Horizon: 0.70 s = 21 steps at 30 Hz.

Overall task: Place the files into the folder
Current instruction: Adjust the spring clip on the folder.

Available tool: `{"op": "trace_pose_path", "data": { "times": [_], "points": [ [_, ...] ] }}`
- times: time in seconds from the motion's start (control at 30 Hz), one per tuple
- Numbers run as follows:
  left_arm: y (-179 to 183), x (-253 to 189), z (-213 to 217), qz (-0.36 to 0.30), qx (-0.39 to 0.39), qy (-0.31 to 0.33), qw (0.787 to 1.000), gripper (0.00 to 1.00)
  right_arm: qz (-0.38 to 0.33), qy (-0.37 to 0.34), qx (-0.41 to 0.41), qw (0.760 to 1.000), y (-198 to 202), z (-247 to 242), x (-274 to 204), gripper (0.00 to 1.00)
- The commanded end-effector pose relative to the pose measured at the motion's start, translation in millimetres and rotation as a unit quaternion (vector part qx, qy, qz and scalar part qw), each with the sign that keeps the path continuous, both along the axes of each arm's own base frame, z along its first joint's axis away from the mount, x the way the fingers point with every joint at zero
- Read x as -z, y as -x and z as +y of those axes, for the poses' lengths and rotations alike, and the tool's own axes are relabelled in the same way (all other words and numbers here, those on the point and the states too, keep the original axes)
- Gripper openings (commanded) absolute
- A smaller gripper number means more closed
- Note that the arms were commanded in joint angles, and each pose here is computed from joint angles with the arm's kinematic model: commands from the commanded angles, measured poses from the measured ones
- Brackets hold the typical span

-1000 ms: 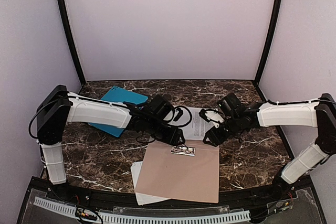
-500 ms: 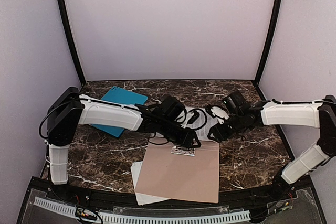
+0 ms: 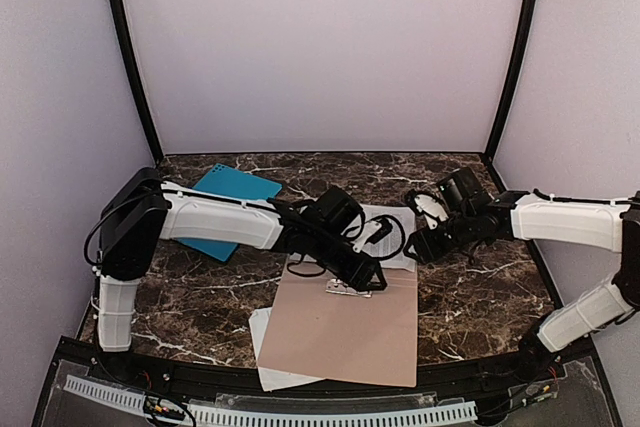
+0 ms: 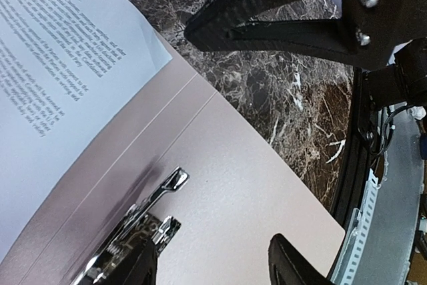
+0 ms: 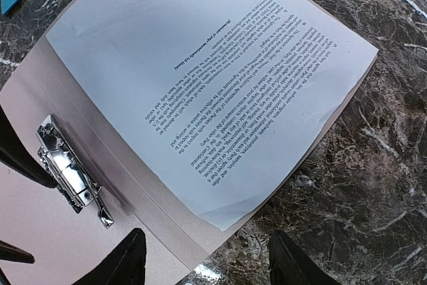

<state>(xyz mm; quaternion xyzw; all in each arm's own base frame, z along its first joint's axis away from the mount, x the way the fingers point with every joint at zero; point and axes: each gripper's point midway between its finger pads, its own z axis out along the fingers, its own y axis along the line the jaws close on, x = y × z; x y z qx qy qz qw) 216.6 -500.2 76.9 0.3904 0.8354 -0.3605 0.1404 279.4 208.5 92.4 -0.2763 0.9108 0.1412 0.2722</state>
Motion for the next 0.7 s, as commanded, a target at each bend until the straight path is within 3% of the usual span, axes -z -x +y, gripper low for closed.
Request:
{"op": "trace_pose_path", "data": {
  "times": [0.0,0.13,0.27,0.43,0.67],
  "points": [
    [-8.5,-55.5,24.1,-0.097,-0.004,0.004,0.995,0.59,0.021,-0.022,-0.008,1.0,6.4,6.2,4.2,0.61],
    [-27.0,-64.2,61.1,-0.163,-0.067,-0.037,0.984,0.62,0.036,-0.037,-0.022,0.998,15.7,15.9,3.5,0.61],
    [-40.2,-60.8,108.7,-0.184,-0.139,-0.088,0.969,0.68,0.055,-0.053,0.014,0.997,17.6,15.7,4.6,0.64],
    [-40.4,-44.1,156.9,-0.136,-0.19,-0.115,0.965,0.69,0.091,-0.041,0.078,0.992,18.9,4.9,18.8,0.7],
    [-17.5,-6.2,186.0,-0.005,-0.21,-0.116,0.971,0.68,0.167,-0.041,0.132,0.976,38.4,-5.1,33.7,0.73]
  ]
}}
